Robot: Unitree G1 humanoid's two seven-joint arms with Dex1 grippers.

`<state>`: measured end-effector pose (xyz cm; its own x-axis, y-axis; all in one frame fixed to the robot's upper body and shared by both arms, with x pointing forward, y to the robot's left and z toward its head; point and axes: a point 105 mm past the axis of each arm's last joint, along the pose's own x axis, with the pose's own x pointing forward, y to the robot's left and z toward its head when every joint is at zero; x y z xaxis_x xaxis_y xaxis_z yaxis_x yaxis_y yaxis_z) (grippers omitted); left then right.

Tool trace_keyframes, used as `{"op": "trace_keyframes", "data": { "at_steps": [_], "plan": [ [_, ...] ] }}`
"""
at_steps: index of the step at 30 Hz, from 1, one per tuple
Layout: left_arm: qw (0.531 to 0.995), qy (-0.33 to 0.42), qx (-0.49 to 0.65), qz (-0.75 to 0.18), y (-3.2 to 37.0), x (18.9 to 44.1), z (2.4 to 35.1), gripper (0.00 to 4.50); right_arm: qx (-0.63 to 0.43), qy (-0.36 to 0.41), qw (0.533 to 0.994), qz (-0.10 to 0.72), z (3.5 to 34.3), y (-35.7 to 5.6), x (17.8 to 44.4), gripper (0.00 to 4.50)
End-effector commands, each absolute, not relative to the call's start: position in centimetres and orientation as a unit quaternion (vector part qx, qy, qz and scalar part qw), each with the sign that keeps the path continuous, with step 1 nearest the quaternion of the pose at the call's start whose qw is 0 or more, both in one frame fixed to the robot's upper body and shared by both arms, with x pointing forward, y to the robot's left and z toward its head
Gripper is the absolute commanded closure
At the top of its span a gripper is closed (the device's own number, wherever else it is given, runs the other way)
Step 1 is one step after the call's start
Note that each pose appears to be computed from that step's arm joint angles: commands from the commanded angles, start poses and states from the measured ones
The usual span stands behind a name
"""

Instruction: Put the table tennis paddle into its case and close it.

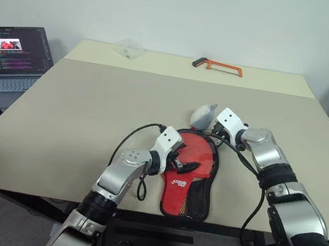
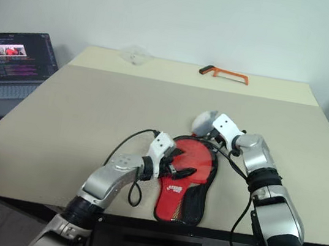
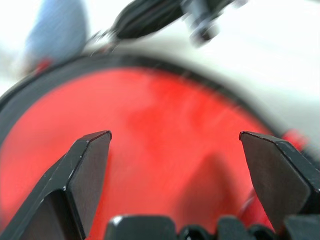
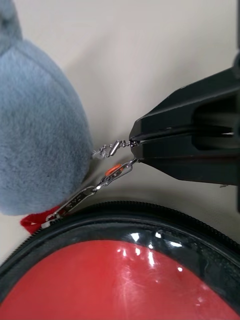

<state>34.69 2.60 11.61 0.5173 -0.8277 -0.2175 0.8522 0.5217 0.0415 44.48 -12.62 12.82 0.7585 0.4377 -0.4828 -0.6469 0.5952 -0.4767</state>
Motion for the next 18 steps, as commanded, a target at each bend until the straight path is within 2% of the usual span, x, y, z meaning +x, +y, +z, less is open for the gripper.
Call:
{"op": "trace_keyframes", "data": {
  "at_steps": [1,3,7,11,14,18],
  "plan": [
    [0.854,0.057,0.085,-0.51,1.2,35.3,13.5,0.02,-0.326,0.142,0.883,0.308,14.0,-12.2,44.5,4.48],
    [0.846,0.075,0.105,-0.517,0.6,35.6,12.7,0.02,-0.324,0.141,0.883,0.308,14.1,-12.1,44.5,4.48],
    [0.841,0.134,0.177,-0.493,1.1,36.5,8.7,0.02,-0.324,0.142,0.883,0.309,14.1,-12.0,44.4,4.48],
    [0.837,0.183,0.179,-0.484,1.9,35.9,5.2,0.02,-0.323,0.143,0.883,0.308,14.2,-12.3,44.3,4.48],
    [0.834,0.204,0.176,-0.481,2.1,35.5,3.6,0.02,-0.322,0.148,0.884,0.307,14.3,-12.7,44.2,4.48],
    [0.836,0.215,0.165,-0.478,2.2,35.4,3.1,0.02,-0.328,0.161,0.884,0.293,14.4,-14.3,44.2,4.48]
  ]
}}
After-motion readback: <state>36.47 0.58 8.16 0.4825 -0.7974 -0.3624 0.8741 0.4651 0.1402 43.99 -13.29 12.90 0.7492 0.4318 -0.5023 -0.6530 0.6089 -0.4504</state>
